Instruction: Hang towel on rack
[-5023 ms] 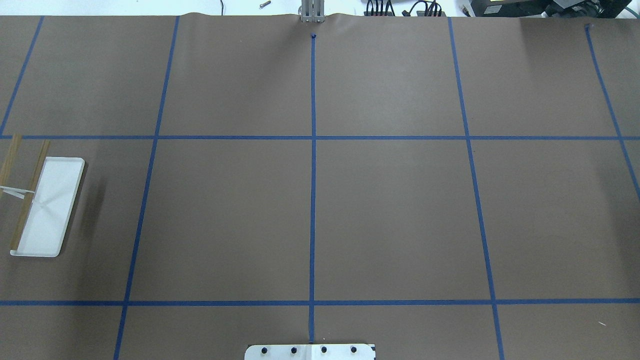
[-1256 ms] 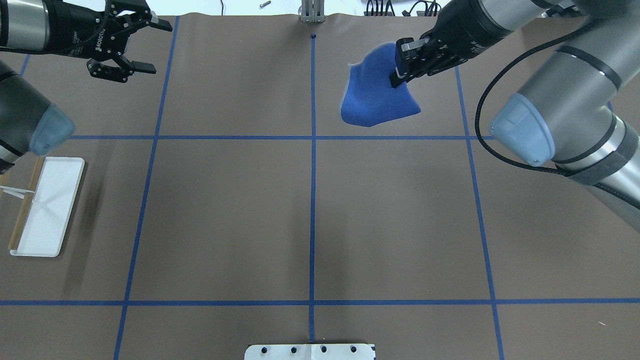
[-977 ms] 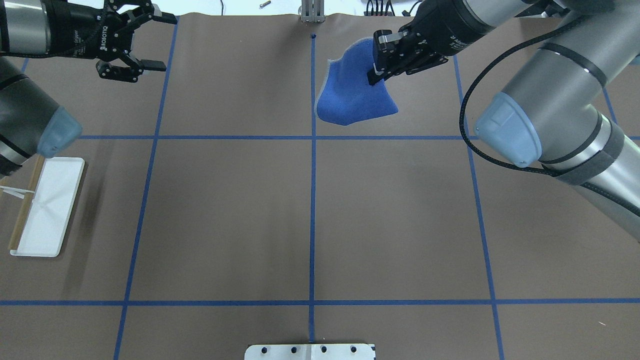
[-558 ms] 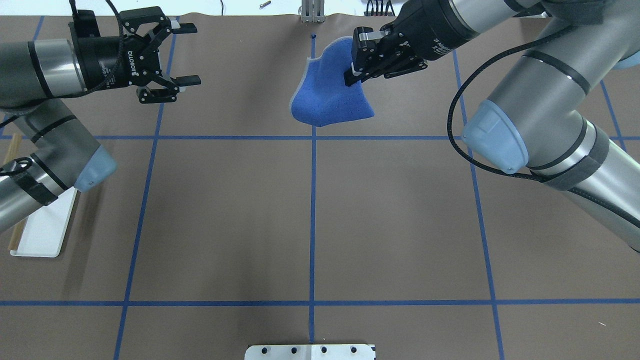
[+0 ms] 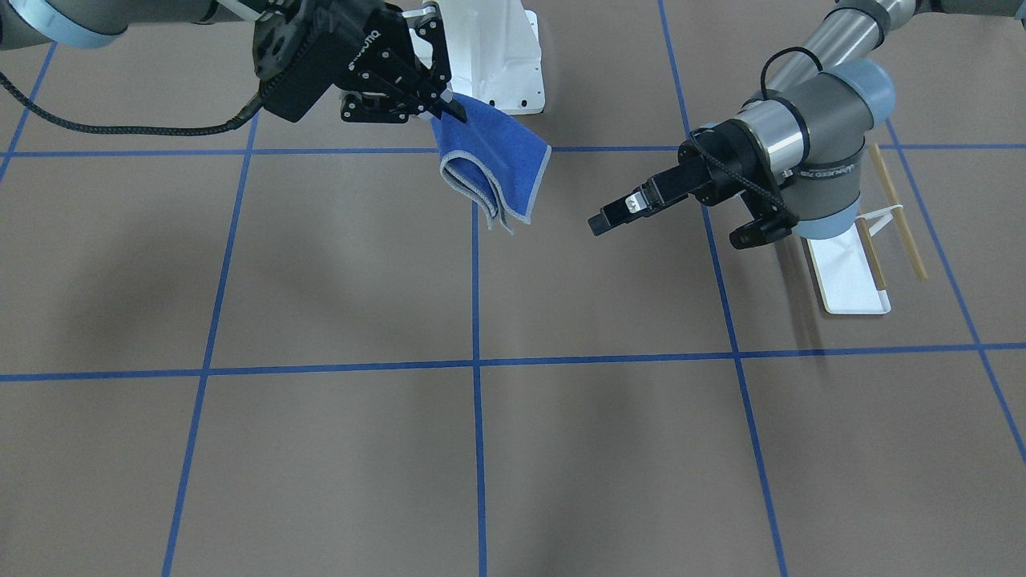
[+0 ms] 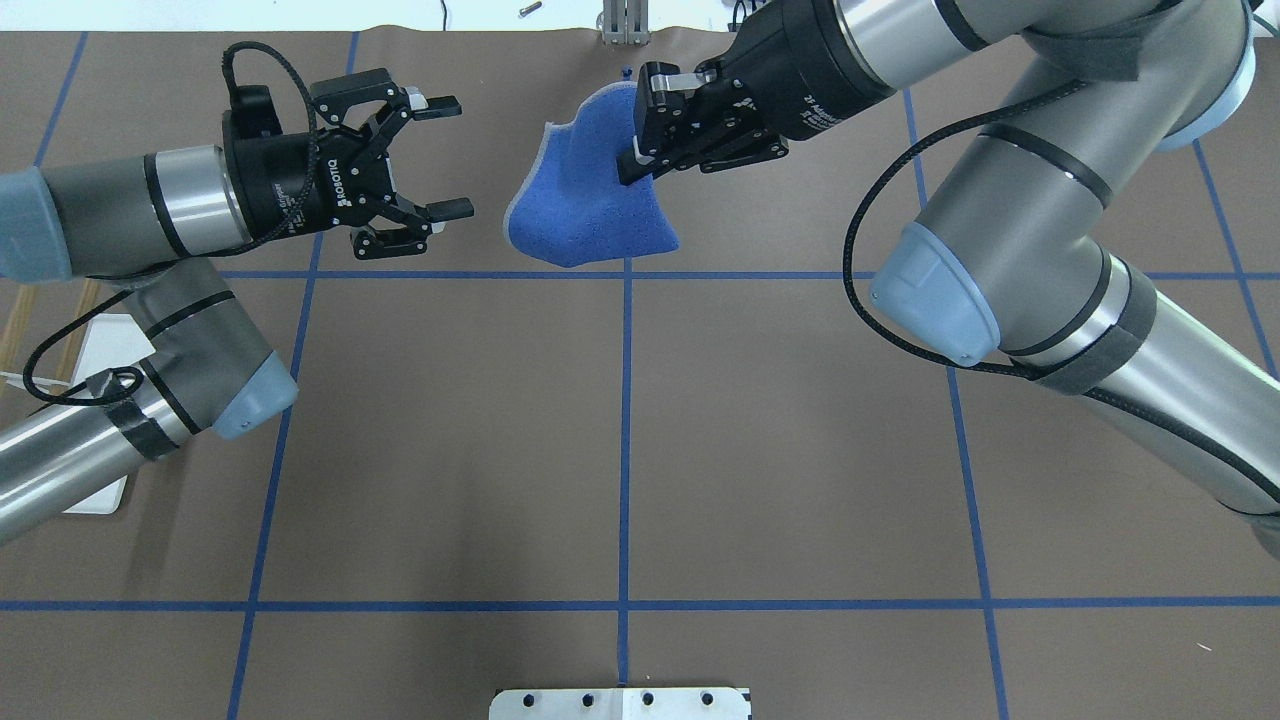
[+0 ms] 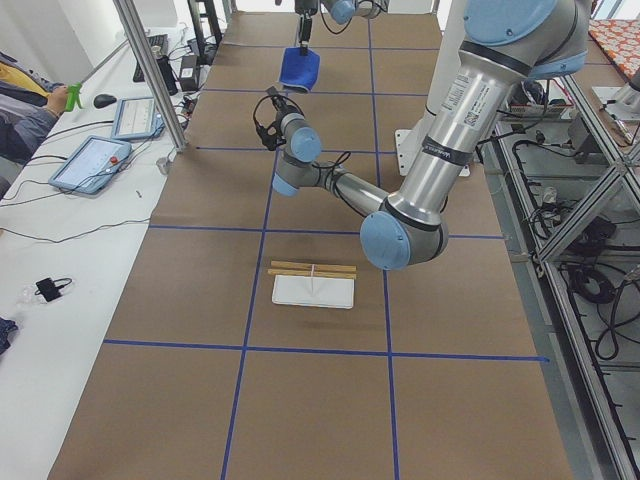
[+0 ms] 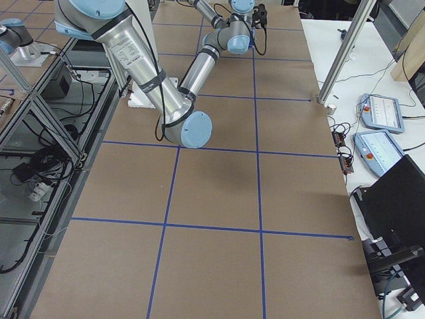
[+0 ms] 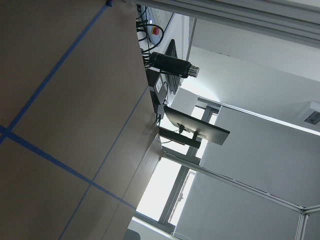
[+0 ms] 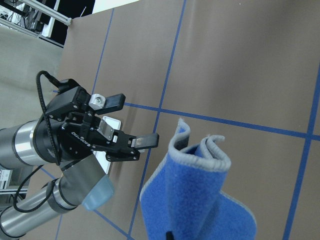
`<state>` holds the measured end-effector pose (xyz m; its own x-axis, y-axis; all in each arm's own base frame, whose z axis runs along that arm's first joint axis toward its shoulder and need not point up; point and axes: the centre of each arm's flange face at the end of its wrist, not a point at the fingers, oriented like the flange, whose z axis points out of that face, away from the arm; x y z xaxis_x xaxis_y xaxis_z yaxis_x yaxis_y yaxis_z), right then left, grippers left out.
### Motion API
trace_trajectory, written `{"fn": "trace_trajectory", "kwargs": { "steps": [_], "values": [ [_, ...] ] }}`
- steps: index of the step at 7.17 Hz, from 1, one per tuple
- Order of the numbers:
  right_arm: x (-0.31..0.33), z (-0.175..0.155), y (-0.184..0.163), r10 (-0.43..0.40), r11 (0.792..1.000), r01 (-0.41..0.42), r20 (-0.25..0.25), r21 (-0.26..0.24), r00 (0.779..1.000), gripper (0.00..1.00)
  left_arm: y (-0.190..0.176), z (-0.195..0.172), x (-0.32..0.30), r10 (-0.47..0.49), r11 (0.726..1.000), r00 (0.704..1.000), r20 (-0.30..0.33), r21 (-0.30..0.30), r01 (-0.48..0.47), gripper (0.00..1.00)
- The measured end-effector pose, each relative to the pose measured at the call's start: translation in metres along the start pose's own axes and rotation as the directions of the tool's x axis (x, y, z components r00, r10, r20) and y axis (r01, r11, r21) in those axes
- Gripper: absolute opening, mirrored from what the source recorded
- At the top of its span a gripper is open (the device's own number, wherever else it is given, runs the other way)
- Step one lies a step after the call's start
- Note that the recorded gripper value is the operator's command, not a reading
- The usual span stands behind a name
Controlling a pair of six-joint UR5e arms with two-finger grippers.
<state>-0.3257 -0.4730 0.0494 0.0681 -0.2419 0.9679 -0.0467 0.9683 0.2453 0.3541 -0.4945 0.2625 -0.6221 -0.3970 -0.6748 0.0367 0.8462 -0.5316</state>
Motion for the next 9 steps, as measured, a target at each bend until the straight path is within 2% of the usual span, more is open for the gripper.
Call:
{"fn": "trace_trajectory", "kwargs": {
  "steps": [4,6,9],
  "values": [
    [-0.011,0.004,-0.002,-0.013,1.000,0.013,0.016,0.004,1.000,0.00,0.025,0.009,-0.013,-0.001,0.996,1.000,-0.028,-0.088,-0.001,0.98],
    [-0.019,0.003,-0.002,-0.025,1.000,0.025,0.028,0.007,0.999,0.00,0.032,0.010,-0.015,-0.006,0.994,0.999,-0.046,-0.109,0.001,0.98],
    [-0.020,0.005,-0.002,-0.032,0.999,0.032,0.036,0.007,0.999,0.00,0.043,0.013,-0.026,-0.026,0.992,0.994,-0.106,-0.128,0.013,0.97]
  ]
}}
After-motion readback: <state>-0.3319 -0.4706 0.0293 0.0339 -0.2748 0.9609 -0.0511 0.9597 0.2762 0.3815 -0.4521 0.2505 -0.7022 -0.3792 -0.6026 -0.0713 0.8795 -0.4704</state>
